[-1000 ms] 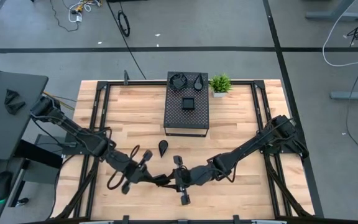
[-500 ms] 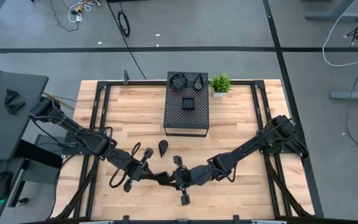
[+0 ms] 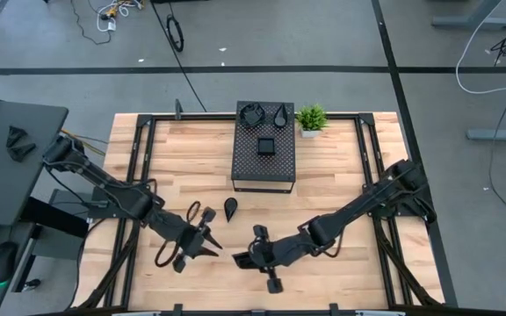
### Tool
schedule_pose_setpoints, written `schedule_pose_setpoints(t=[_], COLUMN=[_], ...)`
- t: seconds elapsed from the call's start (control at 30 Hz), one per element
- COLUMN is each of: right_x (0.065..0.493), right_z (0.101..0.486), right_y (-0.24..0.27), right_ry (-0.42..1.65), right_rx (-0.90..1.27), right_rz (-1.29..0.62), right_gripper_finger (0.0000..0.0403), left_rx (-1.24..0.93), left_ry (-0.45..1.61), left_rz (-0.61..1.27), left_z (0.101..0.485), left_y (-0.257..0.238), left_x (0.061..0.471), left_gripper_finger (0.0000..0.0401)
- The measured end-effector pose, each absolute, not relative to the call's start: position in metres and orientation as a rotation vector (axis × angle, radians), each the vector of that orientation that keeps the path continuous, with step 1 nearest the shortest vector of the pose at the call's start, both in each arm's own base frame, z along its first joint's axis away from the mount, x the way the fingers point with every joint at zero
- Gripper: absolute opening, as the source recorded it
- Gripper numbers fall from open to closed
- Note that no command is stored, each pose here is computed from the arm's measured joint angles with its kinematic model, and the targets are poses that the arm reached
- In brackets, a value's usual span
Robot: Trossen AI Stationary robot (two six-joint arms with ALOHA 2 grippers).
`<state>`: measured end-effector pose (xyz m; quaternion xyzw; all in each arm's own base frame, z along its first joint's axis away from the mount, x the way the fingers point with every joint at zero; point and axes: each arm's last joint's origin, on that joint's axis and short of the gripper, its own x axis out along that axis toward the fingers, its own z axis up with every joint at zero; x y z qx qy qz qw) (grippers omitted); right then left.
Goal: Pick & Place Mini shaped plates
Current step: Stack the black square-shaped plate on top of the black square-shaped plates on the shelf
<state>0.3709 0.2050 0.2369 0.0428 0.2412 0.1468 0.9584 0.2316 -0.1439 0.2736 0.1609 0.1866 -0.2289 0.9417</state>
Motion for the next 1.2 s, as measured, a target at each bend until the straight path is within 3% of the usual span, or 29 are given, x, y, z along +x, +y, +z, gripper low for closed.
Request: schedule_pose_setpoints(t=[0.2, 0.4, 0.6, 0.8, 1.2], right_x=[0.355, 0.363, 0.378, 0.375, 0.365], right_z=[0.281, 0.312, 0.307, 0.299, 0.278], right_y=[0.195, 0.134, 0.039, -0.034, -0.065], right_ry=[0.527, 0.646, 0.818, 0.928, 1.021], right_rx=[-0.037, -0.291, -0.448, -0.421, -0.377], right_rz=[0.177, -0.086, -0.240, -0.360, -0.298], right_gripper_finger=[0.0007, 0.0008, 0.0008, 0.0009, 0.0009], left_rx=[0.277, 0.138, -0.007, -0.030, -0.028], left_ry=[0.626, 0.555, 0.370, 0.327, 0.330], left_rz=[-0.297, -0.146, -0.126, -0.129, -0.131], left_z=[0.253, 0.203, 0.180, 0.174, 0.174], left_y=[-0.134, -0.124, -0.117, -0.114, -0.115], left_x=[0.222, 0.214, 0.204, 0.199, 0.199], left_gripper_finger=[0.0098, 0.0081, 0.0070, 0.0069, 0.0069])
